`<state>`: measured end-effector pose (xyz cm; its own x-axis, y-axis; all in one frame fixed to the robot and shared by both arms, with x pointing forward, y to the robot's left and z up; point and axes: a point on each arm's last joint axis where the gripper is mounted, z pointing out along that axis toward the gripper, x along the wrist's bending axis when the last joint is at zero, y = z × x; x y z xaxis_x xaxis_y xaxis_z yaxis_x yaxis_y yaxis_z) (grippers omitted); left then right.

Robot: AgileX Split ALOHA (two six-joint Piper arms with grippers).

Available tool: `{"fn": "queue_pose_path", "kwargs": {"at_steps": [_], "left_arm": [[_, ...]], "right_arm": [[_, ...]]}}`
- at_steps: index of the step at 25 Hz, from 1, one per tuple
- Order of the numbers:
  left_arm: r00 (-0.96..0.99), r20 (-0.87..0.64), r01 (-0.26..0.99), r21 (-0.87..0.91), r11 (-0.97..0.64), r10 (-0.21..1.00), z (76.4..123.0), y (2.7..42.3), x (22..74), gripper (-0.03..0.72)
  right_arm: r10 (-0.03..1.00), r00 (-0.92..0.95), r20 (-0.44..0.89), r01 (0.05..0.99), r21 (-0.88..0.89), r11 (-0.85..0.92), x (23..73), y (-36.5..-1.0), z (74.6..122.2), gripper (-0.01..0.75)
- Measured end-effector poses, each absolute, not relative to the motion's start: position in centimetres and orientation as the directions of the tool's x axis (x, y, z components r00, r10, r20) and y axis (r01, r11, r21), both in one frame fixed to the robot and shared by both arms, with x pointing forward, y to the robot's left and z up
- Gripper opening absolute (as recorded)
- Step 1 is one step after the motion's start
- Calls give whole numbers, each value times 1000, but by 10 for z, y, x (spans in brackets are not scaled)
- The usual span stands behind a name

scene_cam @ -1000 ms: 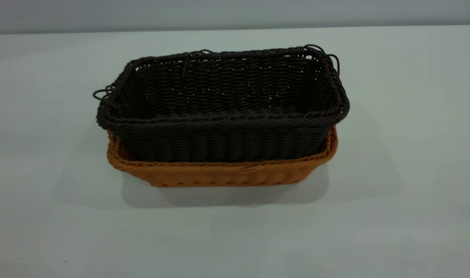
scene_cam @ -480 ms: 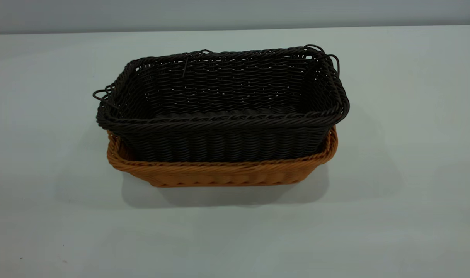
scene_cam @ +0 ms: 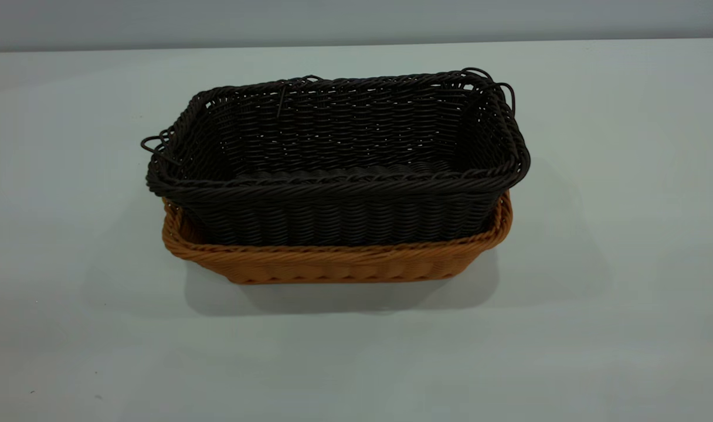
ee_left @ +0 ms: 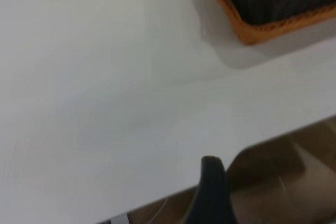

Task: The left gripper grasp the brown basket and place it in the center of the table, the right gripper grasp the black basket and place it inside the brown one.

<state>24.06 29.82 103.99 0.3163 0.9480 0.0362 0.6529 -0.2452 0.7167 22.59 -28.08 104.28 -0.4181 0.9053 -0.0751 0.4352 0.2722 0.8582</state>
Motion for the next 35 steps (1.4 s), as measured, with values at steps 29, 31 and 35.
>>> {"fn": "queue_pose_path", "kwargs": {"at_steps": [29,31,35], "left_arm": [[15,42,603,796,-43,999,1035,310,224,540],[14,41,603,796,-41,999,1035,310,224,540],[14,41,603,796,-41,999,1035,310,224,540]], "right_arm": [[905,-419,-74,435,858,272,226,-281,1043,511],[905,-419,-74,435,858,272,226,-281,1043,511],[905,-419,-74,435,858,272,226,-281,1043,511]]}}
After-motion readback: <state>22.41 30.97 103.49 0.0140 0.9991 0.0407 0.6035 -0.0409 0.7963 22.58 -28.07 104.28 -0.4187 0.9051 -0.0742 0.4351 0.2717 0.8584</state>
